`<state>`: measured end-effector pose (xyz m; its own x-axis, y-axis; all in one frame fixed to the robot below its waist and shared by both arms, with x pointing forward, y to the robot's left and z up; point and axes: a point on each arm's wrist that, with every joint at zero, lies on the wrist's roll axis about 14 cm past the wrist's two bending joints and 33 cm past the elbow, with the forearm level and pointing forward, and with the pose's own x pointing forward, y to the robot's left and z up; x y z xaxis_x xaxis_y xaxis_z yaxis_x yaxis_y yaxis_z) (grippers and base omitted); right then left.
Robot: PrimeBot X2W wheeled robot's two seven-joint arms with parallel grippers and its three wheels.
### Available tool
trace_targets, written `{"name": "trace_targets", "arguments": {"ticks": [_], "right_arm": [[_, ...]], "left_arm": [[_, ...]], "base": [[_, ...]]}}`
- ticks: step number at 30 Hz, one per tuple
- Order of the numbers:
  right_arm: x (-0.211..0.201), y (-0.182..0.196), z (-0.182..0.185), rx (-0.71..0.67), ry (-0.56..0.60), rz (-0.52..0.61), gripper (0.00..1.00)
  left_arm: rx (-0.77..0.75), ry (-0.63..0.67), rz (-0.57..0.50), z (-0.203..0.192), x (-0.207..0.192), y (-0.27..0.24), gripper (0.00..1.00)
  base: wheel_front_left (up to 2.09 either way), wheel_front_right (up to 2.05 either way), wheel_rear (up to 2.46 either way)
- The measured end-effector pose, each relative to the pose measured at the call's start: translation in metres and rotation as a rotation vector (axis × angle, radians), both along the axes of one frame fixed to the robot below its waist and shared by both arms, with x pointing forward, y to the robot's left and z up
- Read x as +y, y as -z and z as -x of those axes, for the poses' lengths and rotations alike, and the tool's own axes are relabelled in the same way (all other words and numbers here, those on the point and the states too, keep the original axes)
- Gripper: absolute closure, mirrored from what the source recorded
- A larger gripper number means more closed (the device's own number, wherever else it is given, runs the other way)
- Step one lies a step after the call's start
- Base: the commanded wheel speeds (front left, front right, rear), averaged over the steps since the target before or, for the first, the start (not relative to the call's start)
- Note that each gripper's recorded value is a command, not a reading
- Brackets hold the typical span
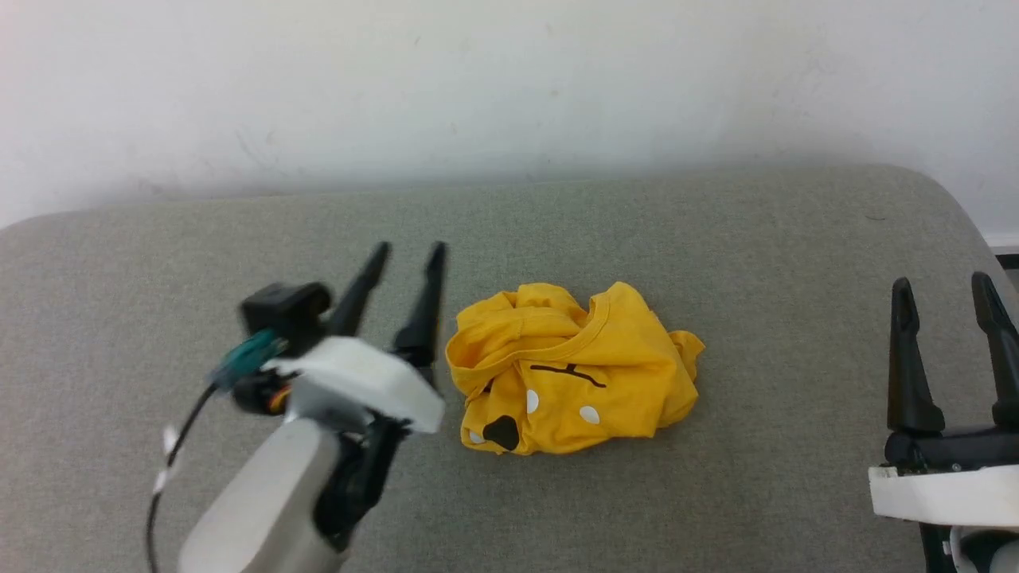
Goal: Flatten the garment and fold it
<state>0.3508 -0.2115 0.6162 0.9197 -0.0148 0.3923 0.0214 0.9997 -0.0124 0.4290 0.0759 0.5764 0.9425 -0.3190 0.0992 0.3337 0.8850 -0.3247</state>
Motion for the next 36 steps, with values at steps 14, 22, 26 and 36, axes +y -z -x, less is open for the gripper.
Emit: {"name": "trace_targets", "arguments": {"ticks": [14,22,26,36], "right_arm": [[-0.008,0.046,0.011,0.140,0.016,-0.041,0.00],[-0.005,0.071,0.012,0.208,0.003,-0.061,0.00],[0.000,0.063,-0.001,0.194,-0.012,-0.063,0.00],[0.040,0.069,-0.075,0.420,-0.117,-0.016,0.00]], "left_arm": [[-0.282,-0.326,-0.150,0.076,0.089,-0.031,0.00],[-0.211,-0.378,-0.168,0.097,0.101,-0.003,0.00],[-0.220,-0.387,-0.167,0.096,0.106,-0.004,0.00],[-0.194,-0.386,-0.166,0.081,0.110,0.007,0.00]], "base": [[0.00,0.00,0.00],[0.00,0.00,0.00],[0.00,0.00,0.00],[0.00,0.00,0.00]]}}
